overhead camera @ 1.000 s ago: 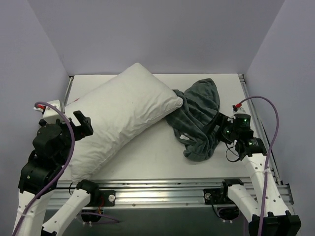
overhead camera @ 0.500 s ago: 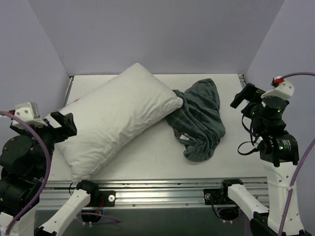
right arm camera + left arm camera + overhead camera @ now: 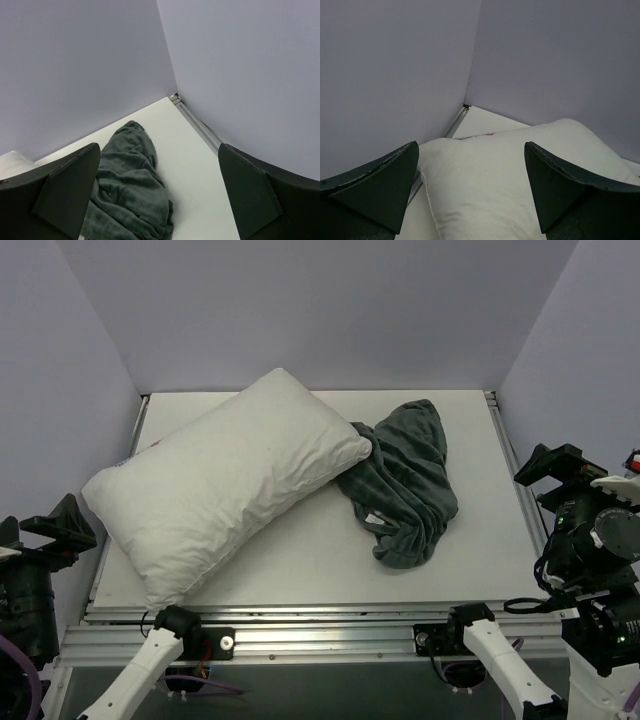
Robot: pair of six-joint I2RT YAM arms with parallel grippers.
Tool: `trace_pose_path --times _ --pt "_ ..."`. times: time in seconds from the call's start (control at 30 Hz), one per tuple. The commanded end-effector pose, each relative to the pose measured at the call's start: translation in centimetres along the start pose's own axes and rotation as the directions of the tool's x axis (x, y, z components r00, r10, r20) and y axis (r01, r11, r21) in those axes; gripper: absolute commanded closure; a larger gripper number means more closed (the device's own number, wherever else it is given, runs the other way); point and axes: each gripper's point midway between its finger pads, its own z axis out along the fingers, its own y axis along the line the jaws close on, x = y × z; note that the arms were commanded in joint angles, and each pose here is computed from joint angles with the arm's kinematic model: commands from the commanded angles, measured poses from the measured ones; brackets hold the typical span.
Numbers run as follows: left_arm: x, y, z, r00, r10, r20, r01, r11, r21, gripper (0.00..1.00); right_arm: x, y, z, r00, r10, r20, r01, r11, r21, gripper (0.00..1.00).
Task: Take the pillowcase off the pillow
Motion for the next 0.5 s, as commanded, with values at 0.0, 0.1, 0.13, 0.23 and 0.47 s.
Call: trace_pose_path --times 0.0,0.1,0.13,0.23,0.47 --pt "-1.5 1.3 -0.3 0.997 -0.023 0.077 0.026 0.999 -0.045 0.06 -1.8 -1.2 -0.4 0.996 -0.013 0.084 0.009 0.999 0.046 0.00" --pt "-1.2 1.5 -0.2 0.997 -0.014 0.073 0.019 0.998 -0.061 0.06 -2.8 -1.8 -1.2 0.991 0.014 0.134 -0.020 0.999 0.044 0.00" --pt "-1.1 1.6 -0.2 0.998 -0.011 0.069 0.016 0.998 -0.068 0.06 -2.9 -1.9 -1.4 0.989 0.018 0.144 -0.025 0.999 0.042 0.00" --pt "-0.6 1.5 0.1 0.998 -0.006 0.064 0.011 0.997 -0.070 0.06 -3.3 -2.0 -1.8 0.985 0.031 0.169 -0.037 0.999 0.033 0.00" --pt "0.3 0.4 0.9 0.999 0.019 0.028 -0.018 0.999 -0.048 0.06 -2.4 -1.8 -1.4 0.989 0.018 0.147 -0.023 0.999 0.032 0.00"
